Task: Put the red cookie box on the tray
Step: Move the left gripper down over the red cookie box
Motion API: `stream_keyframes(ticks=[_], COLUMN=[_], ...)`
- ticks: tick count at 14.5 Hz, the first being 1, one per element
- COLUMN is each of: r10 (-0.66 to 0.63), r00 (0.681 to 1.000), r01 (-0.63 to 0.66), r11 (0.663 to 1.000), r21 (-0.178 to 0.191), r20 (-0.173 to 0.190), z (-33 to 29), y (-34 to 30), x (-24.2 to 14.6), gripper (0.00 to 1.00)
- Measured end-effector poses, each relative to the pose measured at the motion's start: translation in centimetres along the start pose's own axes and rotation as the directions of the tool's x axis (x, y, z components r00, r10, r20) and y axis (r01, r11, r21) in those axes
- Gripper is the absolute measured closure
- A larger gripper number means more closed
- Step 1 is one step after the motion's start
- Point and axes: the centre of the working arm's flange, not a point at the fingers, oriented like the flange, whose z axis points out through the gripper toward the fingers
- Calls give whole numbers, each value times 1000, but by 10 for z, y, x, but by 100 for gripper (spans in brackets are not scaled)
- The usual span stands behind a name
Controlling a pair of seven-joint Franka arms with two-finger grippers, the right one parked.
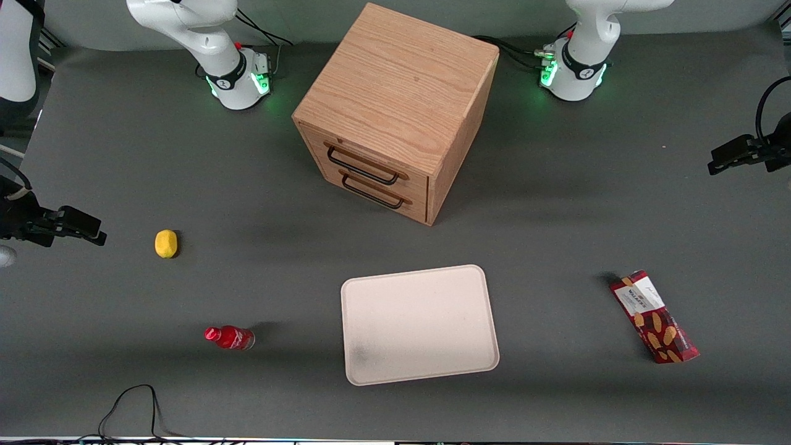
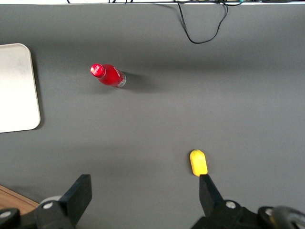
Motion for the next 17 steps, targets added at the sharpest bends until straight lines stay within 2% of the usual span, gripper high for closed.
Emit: stream_keyframes(ticks=[4, 7, 9, 11, 13, 16, 17], r10=[6, -1, -28, -131, -237, -285, -298], r00=[1000, 999, 998, 987, 961, 938, 933], r01=[-6, 1, 27, 129, 232, 282, 297], r11=[1000, 1000, 1000, 991, 972, 958, 954], r21=[1, 6, -8, -35, -47, -47, -39], r20=[-5, -40, -58, -89, -141, -195, -199], z=[0, 12, 42, 81, 123, 185, 210], y=[2, -3, -8, -9, -5, -2, -9], x=[1, 15, 39, 71, 105, 142, 151], gripper=[0, 0, 0, 0, 0, 0, 0])
